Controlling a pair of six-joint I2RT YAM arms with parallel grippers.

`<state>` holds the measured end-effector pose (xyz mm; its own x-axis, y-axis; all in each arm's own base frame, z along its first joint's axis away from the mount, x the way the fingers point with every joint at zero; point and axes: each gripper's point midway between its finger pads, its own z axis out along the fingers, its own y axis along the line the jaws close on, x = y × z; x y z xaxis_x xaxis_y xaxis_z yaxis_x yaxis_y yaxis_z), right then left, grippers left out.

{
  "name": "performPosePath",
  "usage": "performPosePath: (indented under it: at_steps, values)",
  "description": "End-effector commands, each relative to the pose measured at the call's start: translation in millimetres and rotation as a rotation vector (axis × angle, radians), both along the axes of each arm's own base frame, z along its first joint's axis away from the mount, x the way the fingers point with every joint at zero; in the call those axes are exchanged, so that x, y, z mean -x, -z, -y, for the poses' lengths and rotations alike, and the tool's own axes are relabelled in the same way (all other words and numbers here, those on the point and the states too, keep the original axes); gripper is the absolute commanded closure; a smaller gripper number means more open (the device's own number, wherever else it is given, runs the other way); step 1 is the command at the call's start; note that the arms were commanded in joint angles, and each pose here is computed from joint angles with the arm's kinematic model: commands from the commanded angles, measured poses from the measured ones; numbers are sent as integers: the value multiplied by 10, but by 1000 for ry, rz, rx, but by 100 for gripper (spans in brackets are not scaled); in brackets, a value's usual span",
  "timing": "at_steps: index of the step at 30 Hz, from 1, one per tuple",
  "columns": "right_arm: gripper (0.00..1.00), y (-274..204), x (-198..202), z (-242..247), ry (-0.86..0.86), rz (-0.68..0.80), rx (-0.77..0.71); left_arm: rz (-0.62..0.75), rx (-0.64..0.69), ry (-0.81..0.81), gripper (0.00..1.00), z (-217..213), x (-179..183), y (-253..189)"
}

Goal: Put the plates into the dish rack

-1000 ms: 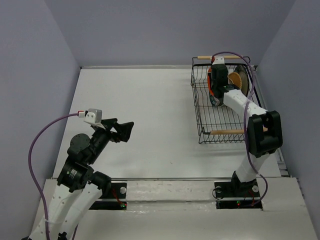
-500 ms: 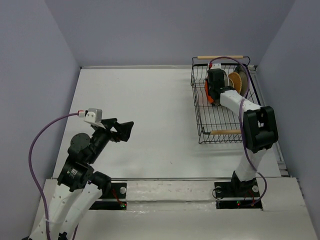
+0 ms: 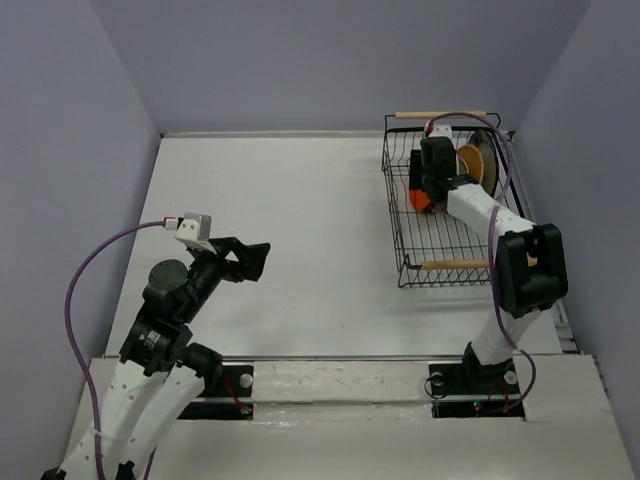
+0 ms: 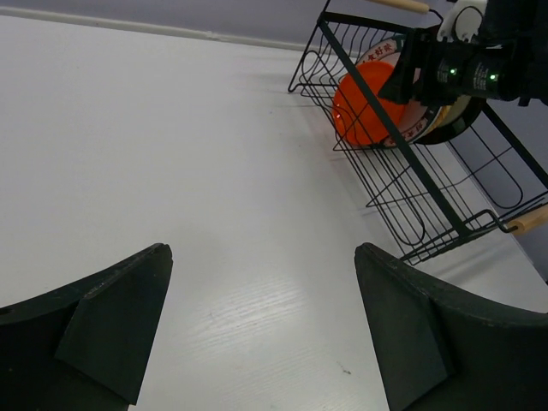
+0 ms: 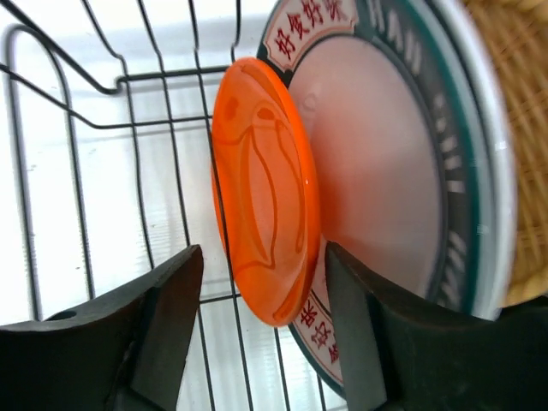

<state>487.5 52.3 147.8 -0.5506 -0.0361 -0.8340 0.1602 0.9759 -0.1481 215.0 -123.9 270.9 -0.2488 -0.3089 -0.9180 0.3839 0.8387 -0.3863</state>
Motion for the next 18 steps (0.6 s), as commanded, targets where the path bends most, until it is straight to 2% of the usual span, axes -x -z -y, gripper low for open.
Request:
performPosePath:
  at_steps: [1, 6, 11, 12, 13, 14, 18]
  values:
    - [30, -763, 78, -86, -37, 155, -105, -2, -9, 5, 1, 23, -64, 16]
    - [22, -1267, 276, -399, -163, 245, -226, -16, -12, -6, 1, 7, -101, 48]
    - [21, -1782, 664, -728, -312, 349, -358, -19, -13, -6, 1, 5, -114, 40]
    - [26, -1926, 744, -807, -351, 396, -389, -19, -15, -6, 1, 5, -115, 41]
    - [11, -2185, 925, -809, -380, 466, -430, -15, -18, -10, 1, -5, -122, 23]
    - [1, -2195, 1027, -877, -429, 481, -460, -15, -19, -7, 1, -1, -124, 23]
    - [0, -2591, 1516, -854, -500, 596, -534, 0, -20, -3, 1, 2, -132, -30]
